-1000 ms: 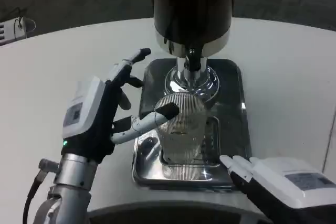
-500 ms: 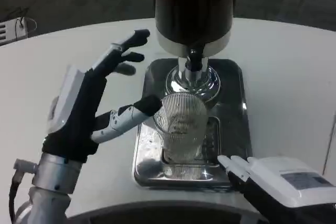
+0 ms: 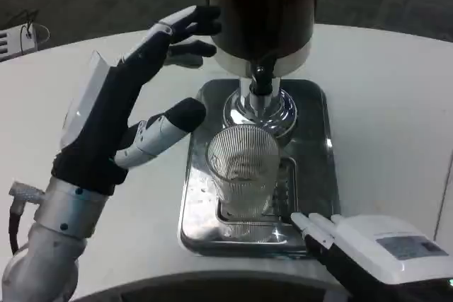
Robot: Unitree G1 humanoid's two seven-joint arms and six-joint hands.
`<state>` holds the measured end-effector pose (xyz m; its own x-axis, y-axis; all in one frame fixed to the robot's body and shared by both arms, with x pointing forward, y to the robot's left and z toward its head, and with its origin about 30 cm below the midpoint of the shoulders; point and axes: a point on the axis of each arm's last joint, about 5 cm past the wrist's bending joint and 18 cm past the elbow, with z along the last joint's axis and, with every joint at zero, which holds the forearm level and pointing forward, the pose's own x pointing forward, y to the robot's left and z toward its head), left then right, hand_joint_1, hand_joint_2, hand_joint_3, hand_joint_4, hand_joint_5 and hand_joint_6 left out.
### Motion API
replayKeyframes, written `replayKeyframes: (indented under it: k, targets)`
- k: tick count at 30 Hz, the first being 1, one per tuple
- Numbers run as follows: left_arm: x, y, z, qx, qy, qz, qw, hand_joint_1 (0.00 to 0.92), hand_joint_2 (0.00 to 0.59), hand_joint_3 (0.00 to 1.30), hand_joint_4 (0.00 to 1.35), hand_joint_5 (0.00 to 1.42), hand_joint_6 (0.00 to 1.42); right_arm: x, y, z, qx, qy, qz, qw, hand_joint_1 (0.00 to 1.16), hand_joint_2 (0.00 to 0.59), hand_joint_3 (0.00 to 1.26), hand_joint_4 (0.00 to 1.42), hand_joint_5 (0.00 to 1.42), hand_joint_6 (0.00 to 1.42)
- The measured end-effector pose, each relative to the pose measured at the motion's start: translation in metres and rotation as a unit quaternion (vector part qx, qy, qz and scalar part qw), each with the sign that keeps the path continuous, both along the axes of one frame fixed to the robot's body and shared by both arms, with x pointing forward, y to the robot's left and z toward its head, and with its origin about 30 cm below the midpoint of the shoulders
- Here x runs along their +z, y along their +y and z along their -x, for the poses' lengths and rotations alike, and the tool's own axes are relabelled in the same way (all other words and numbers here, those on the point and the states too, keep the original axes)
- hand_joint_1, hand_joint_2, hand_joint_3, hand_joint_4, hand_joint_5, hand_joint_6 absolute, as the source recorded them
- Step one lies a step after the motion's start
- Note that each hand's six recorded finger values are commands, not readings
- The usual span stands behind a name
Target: Grasp the cup under the faucet to collect the drink, then remove the cup.
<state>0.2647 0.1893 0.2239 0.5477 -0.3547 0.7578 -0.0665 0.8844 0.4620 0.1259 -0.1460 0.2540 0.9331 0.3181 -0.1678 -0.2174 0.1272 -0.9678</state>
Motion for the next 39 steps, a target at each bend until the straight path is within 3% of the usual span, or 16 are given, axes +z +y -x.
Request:
replayKeyframes:
  k: [16, 30, 39]
  targets:
    - [0.028, -0.009, -0.015, -0.083, 0.057, -0.046, 0.9938, 0.000, 0.062, 0.21, 0.17, 0.29, 0.34, 0.0007, -0.0032, 0.005, -0.005, -0.003, -0.001, 1.0000, 0.51, 0.472, 0.00, 0.00, 0.00, 0.00]
    - [0.046, -0.006, -0.032, -0.129, 0.126, -0.118, 0.9766, 0.000, 0.057, 0.16, 0.11, 0.23, 0.31, -0.0006, -0.0038, 0.005, -0.003, 0.004, -0.007, 1.0000, 0.51, 0.477, 0.00, 0.00, 0.00, 0.00]
    - [0.062, -0.002, -0.038, -0.146, 0.137, -0.169, 0.9651, 0.000, 0.057, 0.14, 0.09, 0.22, 0.28, -0.0010, -0.0040, 0.005, -0.002, 0.006, -0.010, 0.9999, 0.51, 0.478, 0.00, 0.00, 0.00, 0.00]
